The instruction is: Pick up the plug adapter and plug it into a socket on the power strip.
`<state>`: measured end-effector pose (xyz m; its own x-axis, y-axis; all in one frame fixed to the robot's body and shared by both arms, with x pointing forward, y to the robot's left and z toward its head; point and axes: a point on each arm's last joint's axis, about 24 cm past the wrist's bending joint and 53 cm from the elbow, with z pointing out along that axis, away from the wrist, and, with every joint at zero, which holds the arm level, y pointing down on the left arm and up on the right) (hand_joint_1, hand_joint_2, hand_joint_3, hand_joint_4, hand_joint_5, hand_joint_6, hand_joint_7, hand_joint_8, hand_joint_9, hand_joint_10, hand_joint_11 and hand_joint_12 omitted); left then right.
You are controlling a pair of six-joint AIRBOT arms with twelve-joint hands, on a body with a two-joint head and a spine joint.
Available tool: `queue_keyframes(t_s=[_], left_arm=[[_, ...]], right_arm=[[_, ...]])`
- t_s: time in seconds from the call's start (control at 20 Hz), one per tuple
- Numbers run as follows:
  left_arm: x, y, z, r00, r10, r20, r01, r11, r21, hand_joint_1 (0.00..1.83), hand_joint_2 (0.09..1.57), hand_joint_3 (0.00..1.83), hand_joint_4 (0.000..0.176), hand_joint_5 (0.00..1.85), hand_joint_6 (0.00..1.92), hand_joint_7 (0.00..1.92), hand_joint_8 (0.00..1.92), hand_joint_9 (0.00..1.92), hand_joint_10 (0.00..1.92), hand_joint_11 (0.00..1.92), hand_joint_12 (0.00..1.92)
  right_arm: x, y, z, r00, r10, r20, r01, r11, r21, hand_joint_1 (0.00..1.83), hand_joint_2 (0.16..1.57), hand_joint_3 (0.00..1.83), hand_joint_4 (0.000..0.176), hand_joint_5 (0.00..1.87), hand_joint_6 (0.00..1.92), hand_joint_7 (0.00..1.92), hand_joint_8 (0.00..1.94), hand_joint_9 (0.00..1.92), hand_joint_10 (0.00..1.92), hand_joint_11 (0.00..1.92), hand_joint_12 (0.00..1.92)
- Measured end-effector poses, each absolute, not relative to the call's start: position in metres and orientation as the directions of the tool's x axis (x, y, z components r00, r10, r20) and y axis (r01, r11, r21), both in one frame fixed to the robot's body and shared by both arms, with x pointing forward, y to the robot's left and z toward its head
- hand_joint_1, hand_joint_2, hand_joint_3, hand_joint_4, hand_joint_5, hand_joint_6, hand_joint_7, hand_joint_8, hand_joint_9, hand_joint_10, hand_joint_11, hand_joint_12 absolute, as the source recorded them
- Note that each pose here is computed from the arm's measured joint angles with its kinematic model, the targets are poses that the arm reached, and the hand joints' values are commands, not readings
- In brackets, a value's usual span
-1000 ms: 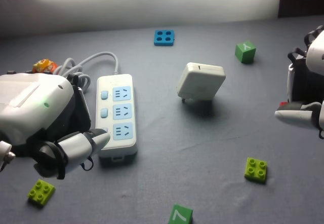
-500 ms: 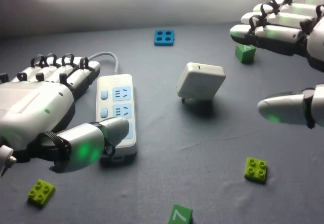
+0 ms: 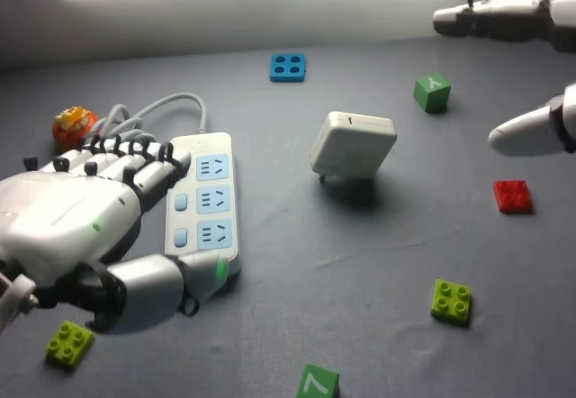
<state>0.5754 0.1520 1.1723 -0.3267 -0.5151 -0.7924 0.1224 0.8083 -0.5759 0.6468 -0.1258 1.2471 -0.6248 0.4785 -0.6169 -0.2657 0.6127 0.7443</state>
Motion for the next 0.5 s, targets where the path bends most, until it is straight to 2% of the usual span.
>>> queue_keyframes(t_s=[0.15,0.2,0.25,0.35,0.5], left_arm=[[0.57,0.149,1.152,-0.356,-0.535,-0.766,0.103,0.792,-0.601,0.0,1.27,0.0,0.0,0.04,0.01,0.0,0.0,0.0,0.0,0.04,0.02],[0.569,0.149,1.146,-0.356,-0.549,-0.757,0.089,0.786,-0.612,0.0,1.27,0.0,0.0,0.02,0.0,0.0,0.0,0.0,0.0,0.01,0.01],[0.568,0.149,1.141,-0.353,-0.562,-0.748,0.075,0.78,-0.621,0.0,1.27,0.0,0.0,0.03,0.01,0.0,0.0,0.0,0.0,0.01,0.01],[0.57,0.145,1.138,-0.343,-0.564,-0.752,0.081,0.779,-0.621,0.0,1.26,0.0,0.0,0.0,0.0,0.0,0.0,0.0,0.0,0.0,0.0],[0.572,0.14,1.132,-0.345,-0.566,-0.749,0.083,0.777,-0.625,0.0,1.26,0.0,0.0,0.02,0.01,0.0,0.0,0.0,0.0,0.0,0.0]], right_arm=[[0.667,-0.123,1.222,-0.696,0.514,-0.501,-0.107,0.616,0.78,1.03,1.0,0.0,0.0,0.0,0.0,0.0,0.0,0.0,0.0,0.0,0.27],[0.675,-0.123,1.218,-0.707,0.527,-0.471,-0.068,0.613,0.787,1.05,1.0,0.0,0.0,0.0,0.0,0.0,0.0,0.0,0.0,0.0,0.4],[0.683,-0.123,1.215,-0.711,0.545,-0.445,-0.036,0.604,0.796,1.09,1.0,0.0,0.0,0.0,0.0,0.0,0.0,0.0,0.0,0.0,0.45],[0.693,-0.114,1.213,-0.716,0.541,-0.441,-0.031,0.607,0.794,1.17,0.98,0.0,0.0,0.02,0.0,0.01,0.0,0.03,0.01,0.0,0.57],[0.705,-0.087,1.208,-0.737,0.541,-0.405,-0.011,0.589,0.808,1.2,0.94,0.0,0.0,0.05,0.01,0.03,0.0,0.05,0.01,0.0,0.67]])
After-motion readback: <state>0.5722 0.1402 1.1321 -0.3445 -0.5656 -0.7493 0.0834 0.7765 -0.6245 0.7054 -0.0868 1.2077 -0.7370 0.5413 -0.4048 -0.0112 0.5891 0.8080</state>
